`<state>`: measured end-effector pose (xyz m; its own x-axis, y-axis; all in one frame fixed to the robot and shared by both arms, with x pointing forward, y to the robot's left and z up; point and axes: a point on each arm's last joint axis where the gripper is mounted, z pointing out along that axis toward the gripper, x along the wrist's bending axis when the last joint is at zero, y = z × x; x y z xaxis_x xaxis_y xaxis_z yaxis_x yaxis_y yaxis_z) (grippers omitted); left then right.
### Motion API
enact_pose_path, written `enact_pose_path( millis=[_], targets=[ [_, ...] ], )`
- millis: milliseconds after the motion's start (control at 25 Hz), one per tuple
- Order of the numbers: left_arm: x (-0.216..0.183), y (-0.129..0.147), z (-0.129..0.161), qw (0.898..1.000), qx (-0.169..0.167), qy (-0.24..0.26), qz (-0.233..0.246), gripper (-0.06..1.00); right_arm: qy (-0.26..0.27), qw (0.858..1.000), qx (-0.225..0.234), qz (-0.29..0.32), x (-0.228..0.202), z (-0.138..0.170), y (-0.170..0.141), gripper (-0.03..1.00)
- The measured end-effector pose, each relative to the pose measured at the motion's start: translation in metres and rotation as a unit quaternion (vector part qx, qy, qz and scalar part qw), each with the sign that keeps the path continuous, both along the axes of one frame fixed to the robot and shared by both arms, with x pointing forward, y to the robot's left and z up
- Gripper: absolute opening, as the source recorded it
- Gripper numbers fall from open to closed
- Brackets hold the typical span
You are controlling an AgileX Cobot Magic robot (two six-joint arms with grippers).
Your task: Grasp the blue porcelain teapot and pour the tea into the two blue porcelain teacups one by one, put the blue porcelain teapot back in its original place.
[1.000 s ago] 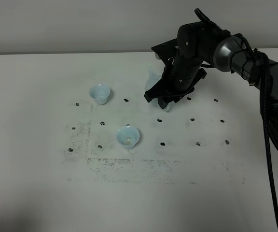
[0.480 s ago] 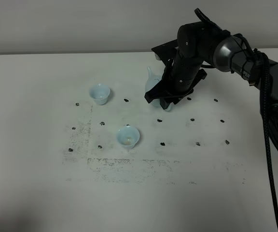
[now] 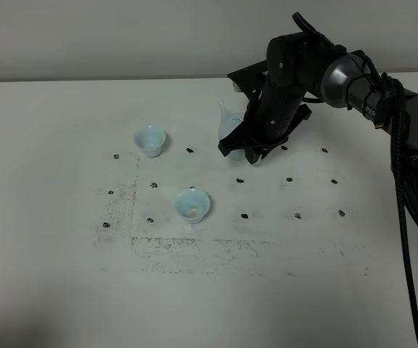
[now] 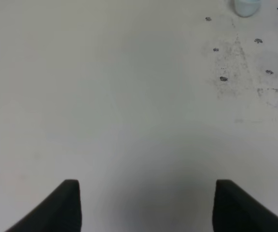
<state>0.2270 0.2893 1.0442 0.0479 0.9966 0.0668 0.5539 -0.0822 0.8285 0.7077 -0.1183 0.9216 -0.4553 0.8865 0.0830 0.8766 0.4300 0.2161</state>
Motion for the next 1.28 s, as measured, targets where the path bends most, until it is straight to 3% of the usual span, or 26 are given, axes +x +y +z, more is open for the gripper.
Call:
enact_pose_path(
  millis=[680,1280],
  targets=[
    [0.0000,0.0000,0.0000,1.000,0.000,0.000,0.000,0.55,0.004,1.000,-0.004,0.004,-0.0007,0.0001,-0.0006,0.08],
    [0.0000,0.0000,0.0000,1.000,0.000,0.000,0.000,0.55,0.001,1.000,-0.006,0.008,-0.0014,0.0028,0.0004,0.08]
  ],
)
